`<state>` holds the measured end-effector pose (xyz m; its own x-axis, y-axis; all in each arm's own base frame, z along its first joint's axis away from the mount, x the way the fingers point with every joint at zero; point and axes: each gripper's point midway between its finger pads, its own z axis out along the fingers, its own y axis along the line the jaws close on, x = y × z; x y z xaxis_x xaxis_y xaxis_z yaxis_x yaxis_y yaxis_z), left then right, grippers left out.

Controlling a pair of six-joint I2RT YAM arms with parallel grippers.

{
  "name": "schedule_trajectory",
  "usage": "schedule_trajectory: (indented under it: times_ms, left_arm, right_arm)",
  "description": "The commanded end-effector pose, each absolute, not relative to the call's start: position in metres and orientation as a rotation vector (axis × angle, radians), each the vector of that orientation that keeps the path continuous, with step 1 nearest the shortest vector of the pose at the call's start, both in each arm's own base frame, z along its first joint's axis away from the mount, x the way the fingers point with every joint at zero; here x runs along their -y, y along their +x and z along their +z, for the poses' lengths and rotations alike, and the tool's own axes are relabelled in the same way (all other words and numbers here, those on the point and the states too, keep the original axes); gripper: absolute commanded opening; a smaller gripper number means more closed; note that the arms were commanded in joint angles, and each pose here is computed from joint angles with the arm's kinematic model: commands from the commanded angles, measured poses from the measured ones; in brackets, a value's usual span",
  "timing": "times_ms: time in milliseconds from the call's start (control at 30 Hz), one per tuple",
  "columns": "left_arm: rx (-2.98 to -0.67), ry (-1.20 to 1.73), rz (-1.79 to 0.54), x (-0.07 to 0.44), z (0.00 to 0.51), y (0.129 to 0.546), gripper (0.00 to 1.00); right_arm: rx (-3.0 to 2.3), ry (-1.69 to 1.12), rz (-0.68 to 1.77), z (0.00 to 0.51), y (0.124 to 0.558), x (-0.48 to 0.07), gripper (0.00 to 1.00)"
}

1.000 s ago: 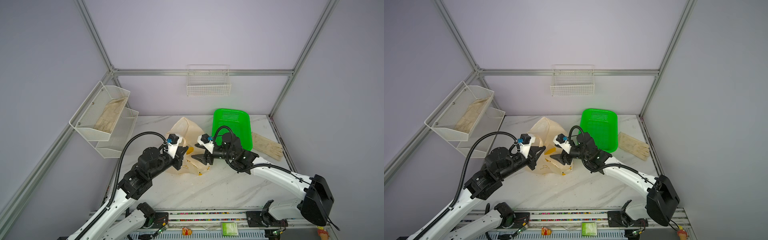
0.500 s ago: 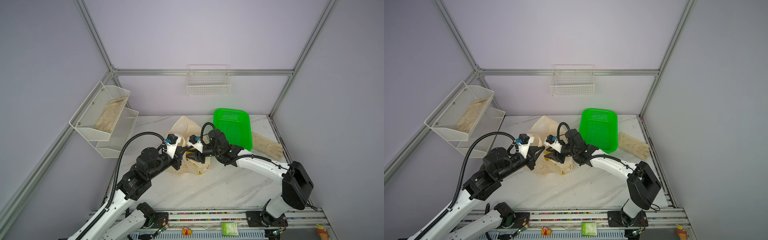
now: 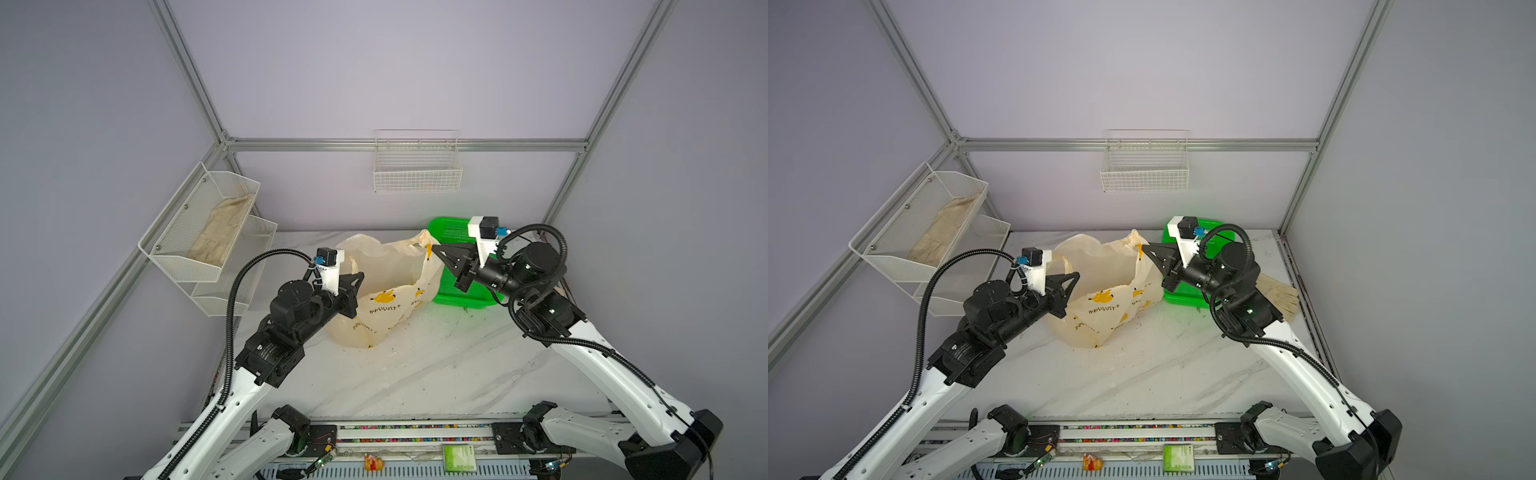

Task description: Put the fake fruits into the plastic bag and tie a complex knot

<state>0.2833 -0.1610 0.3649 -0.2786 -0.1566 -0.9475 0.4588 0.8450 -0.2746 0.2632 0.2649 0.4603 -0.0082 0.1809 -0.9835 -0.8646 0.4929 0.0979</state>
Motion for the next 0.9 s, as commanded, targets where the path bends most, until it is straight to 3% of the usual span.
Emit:
schedule_trajectory:
  times_ms: [0,333,633,867]
  left_arm:
    - [-1.659,0.108,-0.605,0.141,0.421,0.296,0.00]
    - [-1.599,0.052,-0.636,0.112,0.471,0.321,0.00]
    - [-1.637,0.175,-0.923,0.158,0.445,0.330,0.00]
    - [-1.679,0.194,-0.887,0.157,0.409,0.332,0.00]
  right_arm:
    - [-1.398,-0.447,0.857,0.460,0.290,-0.244,0.00]
    - [-1.231,-0.543,0.978,0.498,0.247,-0.244,0.00]
    - [-1.457,-0.340,0.599,0.461,0.302,-0.203,0.00]
    - [-1.572,-0.355,0.563,0.411,0.322,-0.213,0.00]
